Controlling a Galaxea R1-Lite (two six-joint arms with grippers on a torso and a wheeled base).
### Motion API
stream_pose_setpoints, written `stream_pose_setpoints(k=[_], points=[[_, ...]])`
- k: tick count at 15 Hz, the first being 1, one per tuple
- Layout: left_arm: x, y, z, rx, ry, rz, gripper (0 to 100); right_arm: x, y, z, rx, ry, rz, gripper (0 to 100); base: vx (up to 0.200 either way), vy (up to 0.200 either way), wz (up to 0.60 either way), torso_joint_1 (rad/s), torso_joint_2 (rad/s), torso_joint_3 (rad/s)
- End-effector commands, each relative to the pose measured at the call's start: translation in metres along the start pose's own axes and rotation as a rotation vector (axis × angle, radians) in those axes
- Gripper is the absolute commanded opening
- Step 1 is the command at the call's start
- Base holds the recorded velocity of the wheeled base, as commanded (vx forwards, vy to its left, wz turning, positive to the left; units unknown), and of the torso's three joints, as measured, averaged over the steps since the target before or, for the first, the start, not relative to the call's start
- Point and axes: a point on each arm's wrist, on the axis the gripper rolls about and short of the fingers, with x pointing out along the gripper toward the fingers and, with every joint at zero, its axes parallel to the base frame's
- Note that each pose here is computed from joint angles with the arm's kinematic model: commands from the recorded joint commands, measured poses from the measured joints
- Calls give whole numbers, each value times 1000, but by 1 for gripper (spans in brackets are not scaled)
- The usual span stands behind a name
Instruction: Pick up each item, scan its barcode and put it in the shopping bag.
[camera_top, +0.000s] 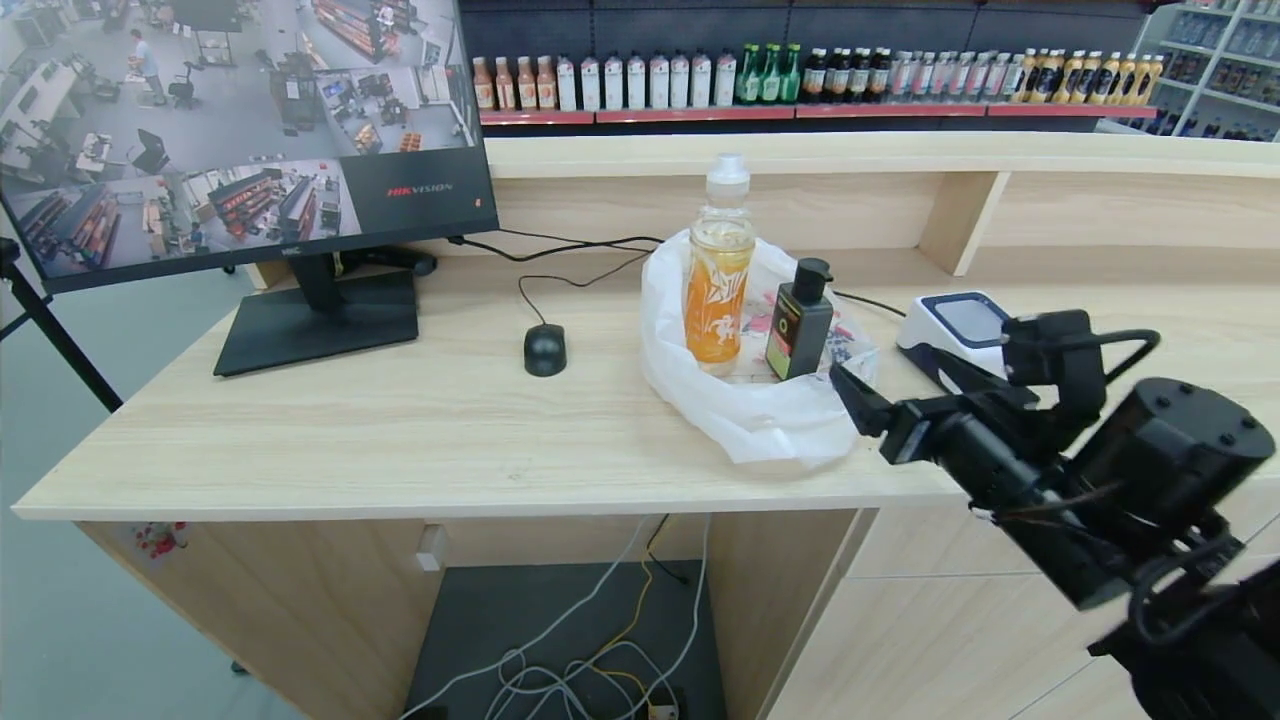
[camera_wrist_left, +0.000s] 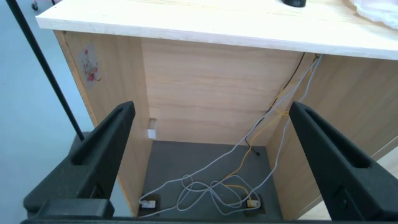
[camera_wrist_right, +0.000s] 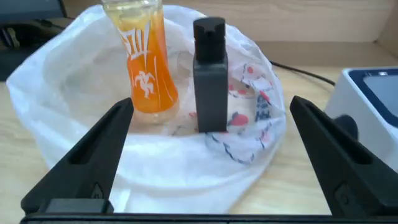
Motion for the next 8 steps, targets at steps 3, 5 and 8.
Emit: stream_pose_setpoints(k=[3, 5, 8], points=[[0, 0, 0, 1, 0, 1, 100, -128, -29, 31, -37, -68, -31, 100, 0, 0, 0, 0, 0, 0], [0, 0, 0, 1, 0, 1, 100, -154, -33, 52, -40, -166, -37, 100, 0, 0, 0, 0, 0, 0], [0, 0, 0, 1, 0, 1, 100, -219, -42, 39, -66, -9, 5, 100, 0, 0, 0, 0, 0, 0]])
